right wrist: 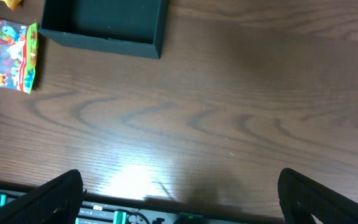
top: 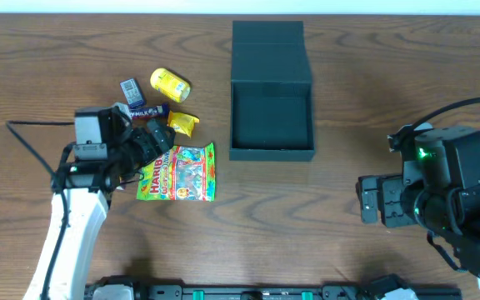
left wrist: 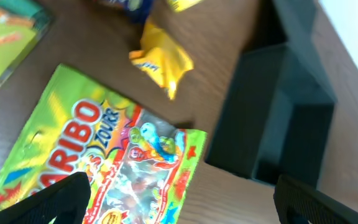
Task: Pack container
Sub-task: 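Reach left gripper to the Haribo bag and grasp it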
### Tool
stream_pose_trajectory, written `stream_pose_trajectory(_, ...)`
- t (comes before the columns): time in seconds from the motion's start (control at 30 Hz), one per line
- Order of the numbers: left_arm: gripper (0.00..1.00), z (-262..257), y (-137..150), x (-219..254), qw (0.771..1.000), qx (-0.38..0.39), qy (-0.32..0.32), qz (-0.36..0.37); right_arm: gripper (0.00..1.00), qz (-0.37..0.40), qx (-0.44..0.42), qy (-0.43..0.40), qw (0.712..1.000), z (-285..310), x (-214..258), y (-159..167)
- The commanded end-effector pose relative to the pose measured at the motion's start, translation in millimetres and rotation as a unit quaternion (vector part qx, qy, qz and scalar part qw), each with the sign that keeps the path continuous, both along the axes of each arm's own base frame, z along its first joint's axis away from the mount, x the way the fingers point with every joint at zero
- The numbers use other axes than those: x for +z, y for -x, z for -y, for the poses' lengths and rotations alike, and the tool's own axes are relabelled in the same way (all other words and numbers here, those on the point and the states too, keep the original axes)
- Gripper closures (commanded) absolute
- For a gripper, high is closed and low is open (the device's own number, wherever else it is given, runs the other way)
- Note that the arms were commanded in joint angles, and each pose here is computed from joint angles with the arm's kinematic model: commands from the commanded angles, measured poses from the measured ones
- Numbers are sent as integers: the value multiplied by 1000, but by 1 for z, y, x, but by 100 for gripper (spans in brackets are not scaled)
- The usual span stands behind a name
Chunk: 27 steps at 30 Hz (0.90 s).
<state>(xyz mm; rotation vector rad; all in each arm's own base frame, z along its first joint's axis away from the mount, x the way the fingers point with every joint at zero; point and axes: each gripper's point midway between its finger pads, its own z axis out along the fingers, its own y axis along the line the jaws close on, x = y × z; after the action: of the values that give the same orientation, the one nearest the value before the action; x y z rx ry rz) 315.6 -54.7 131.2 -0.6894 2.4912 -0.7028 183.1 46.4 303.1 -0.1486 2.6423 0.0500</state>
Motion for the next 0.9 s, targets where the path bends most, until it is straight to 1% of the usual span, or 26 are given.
stream_pose_trajectory(0.0,5,-11,-2,-12,997,66,-32,-36,1,5,2,2,1000,2,3,0)
stream_pose_trajectory(0.07,4,-7,2,-23,994,84,-36,-65,1,5,2,2,1000,2,3,0)
stream_pose_trajectory(0.13,5,-2,9,-37,986,127,-34,-105,1,5,2,2,1000,2,3,0)
stream_pose_trajectory(0.23,4,10,21,-56,965,205,-15,-165,1,5,2,2,1000,2,3,0)
stream_pose_trajectory(0.3,4,16,27,-68,946,254,0,-201,1,5,2,2,1000,2,3,0)
stream_pose_trajectory(0.4,4,16,35,-82,926,293,5,-239,1,5,2,2,1000,2,3,0)
stream_pose_trajectory(0.5,4,23,41,-96,912,304,17,-276,1,5,2,2,1000,2,3,0)
stream_pose_trajectory(0.63,4,24,43,-112,895,327,20,-304,1,5,2,2,1000,2,3,0)
stream_pose_trajectory(0.73,4,28,35,-117,895,329,32,-299,1,5,2,2,1000,2,3,0)
stream_pose_trajectory(0.87,4,29,31,-123,890,341,36,-301,1,5,2,2,1000,2,3,0)
